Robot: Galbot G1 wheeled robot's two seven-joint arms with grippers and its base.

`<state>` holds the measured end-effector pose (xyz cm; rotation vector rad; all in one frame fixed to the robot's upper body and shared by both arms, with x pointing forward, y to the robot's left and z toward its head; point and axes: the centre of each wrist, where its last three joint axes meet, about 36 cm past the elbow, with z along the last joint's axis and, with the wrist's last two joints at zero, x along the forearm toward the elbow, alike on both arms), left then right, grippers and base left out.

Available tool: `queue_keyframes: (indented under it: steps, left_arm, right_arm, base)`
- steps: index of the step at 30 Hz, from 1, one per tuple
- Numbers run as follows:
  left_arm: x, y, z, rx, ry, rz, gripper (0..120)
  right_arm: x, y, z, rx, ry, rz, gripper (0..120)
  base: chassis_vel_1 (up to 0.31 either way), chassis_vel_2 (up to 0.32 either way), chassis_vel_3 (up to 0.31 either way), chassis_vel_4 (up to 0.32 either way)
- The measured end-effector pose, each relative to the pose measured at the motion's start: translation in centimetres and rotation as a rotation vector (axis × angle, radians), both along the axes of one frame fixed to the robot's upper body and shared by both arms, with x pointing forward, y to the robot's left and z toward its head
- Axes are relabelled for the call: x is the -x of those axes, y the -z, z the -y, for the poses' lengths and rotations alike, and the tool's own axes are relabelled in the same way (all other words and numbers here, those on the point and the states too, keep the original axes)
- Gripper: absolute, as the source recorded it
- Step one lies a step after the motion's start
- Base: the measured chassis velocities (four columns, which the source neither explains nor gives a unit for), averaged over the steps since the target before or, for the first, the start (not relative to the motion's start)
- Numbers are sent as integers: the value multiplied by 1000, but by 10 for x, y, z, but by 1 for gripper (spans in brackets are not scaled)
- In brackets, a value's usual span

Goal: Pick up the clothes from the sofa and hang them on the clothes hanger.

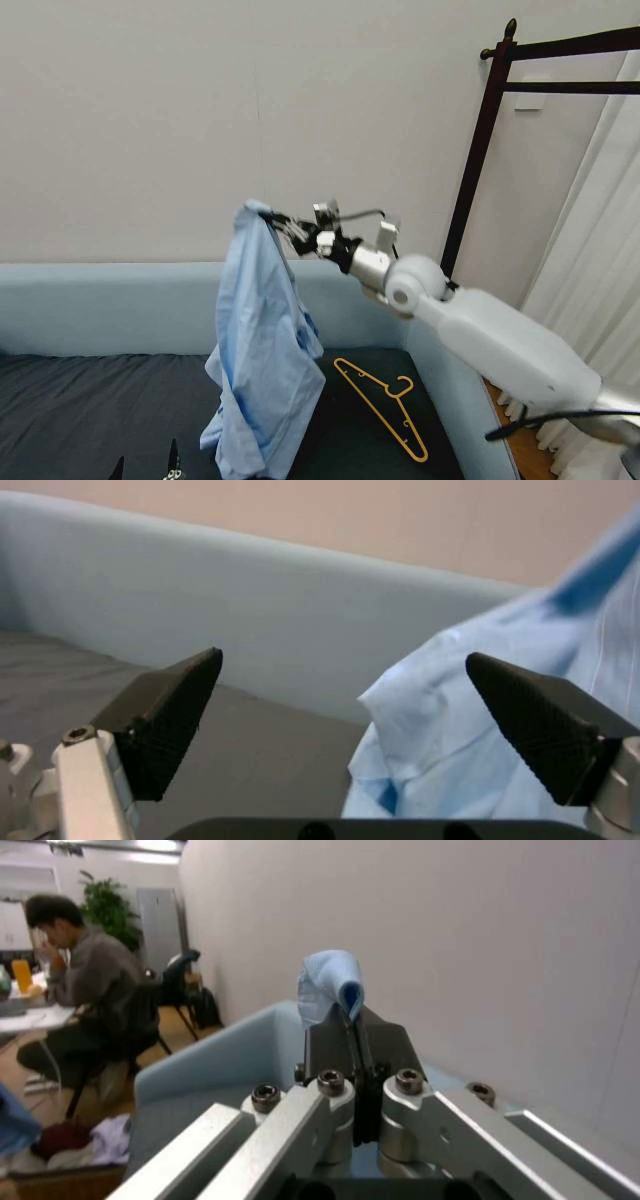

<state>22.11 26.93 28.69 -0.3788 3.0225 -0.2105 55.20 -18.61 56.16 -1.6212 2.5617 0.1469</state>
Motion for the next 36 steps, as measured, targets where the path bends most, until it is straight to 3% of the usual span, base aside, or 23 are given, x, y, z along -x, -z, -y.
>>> queue_keyframes:
  steps: [3,4,8,12,15,17,19,23,25,27,32,36]
  left_arm:
    - [-4,1,-1,-3,15,-10,96]
    - [-4,1,-1,-3,15,-10,96]
    - [-33,-11,-15,-30,105,2,96]
    - [-54,-25,-30,-60,199,19,96]
    - [-86,-46,-51,-105,279,36,96]
    - [-113,-64,-63,-142,303,59,96]
    - [-120,-69,-64,-148,300,70,96]
    - [-124,-69,-58,-126,278,81,96]
    - [-119,-64,-50,-99,259,79,96]
    - [-116,-61,-48,-88,251,76,96]
    - [-96,-49,-37,-40,204,65,96]
    - [-88,-49,-31,-19,186,65,96]
  right_arm:
    - [49,72,45,90,-12,-88,0]
    - [49,72,45,90,-12,-88,0]
    - [105,144,88,197,-57,-131,0]
    - [112,161,102,232,-79,-113,0]
    - [109,164,107,224,-61,-97,0]
    - [94,157,106,210,-6,-75,0]
    - [81,151,105,192,55,-69,0]
    - [53,131,102,118,196,-81,0]
    - [31,100,98,62,260,-70,0]
    - [22,87,97,47,266,-58,0]
    - [-25,-13,75,-35,215,52,0]
    - [-45,-43,58,-42,169,89,0]
  base:
    - [0,0,0,0]
    - [0,0,0,0]
    - [0,0,0,0]
    - [0,0,0,0]
    - [0,0,0,0]
    - [0,0,0,0]
    - [0,0,0,0]
    - [0,0,0,0]
    - [0,0,0,0]
    - [0,0,0,0]
    - [0,0,0,0]
    - [0,0,0,0]
